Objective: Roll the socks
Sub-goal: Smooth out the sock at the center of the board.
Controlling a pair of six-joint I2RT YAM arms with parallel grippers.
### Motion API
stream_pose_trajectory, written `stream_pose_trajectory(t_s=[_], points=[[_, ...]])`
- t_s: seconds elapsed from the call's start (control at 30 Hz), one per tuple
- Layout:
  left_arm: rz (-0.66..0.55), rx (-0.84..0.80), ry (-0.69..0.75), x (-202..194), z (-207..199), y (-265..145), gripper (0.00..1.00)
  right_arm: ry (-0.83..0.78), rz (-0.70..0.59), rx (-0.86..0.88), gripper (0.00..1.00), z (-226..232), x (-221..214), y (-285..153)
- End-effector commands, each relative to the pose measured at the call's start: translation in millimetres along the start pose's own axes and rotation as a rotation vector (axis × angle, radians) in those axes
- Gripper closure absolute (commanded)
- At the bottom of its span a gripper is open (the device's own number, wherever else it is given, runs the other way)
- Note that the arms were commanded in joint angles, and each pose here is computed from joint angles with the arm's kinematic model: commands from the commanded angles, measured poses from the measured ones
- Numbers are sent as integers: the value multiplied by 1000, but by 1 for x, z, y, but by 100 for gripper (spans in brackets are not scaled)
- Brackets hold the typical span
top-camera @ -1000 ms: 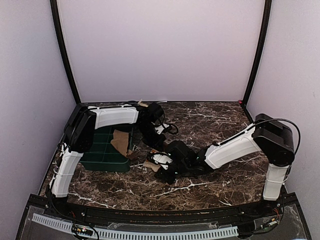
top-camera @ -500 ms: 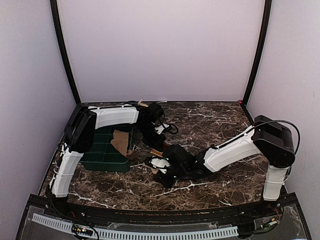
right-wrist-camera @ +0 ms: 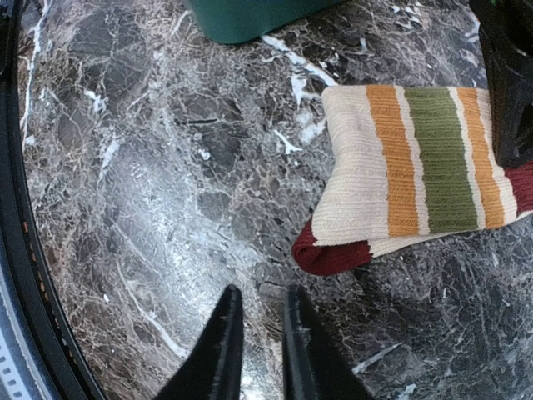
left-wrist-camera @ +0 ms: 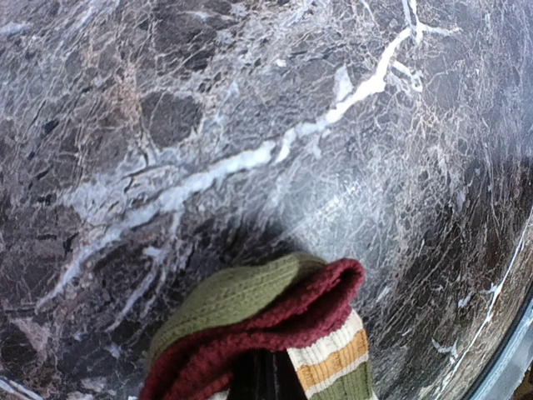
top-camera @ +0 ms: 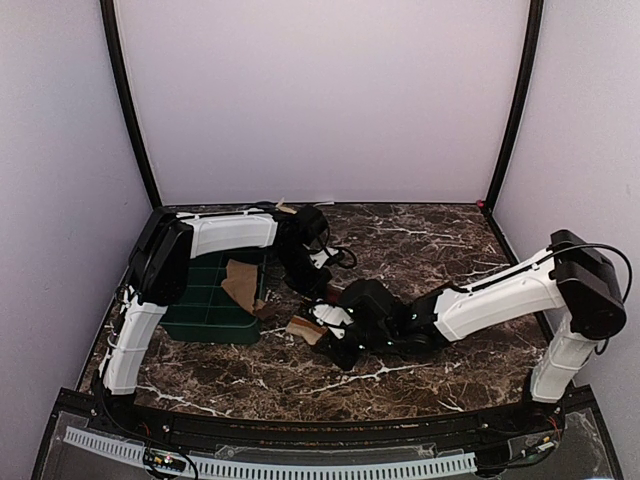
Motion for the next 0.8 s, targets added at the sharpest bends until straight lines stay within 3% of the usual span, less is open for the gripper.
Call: stream_pose_trajectory(t_s=[0.0,0.07,0.4,0.77], points=[[129,31,-28,-22,9,29,100,5,-100,-10,93,4,18,-4],[132,25,-28,-22,8,29,100,2,-102,-8,100,2,21,6],[147,15,-30,-24,8,29,100,26,-194,-42,100,-18,36,38],[153,5,-34,-26,9,34,100,70,-212,-1,100,-28,30,49]])
Point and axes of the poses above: each gripper's point midway between its finger pads, its own y axis out along the fingers, its own z axis along the line the jaws close on, x = y × z, the point moved 9 cm from there along -y, back along the fingers, and after that the axes turned 3 degrees about -y, right-handed, at the moved point
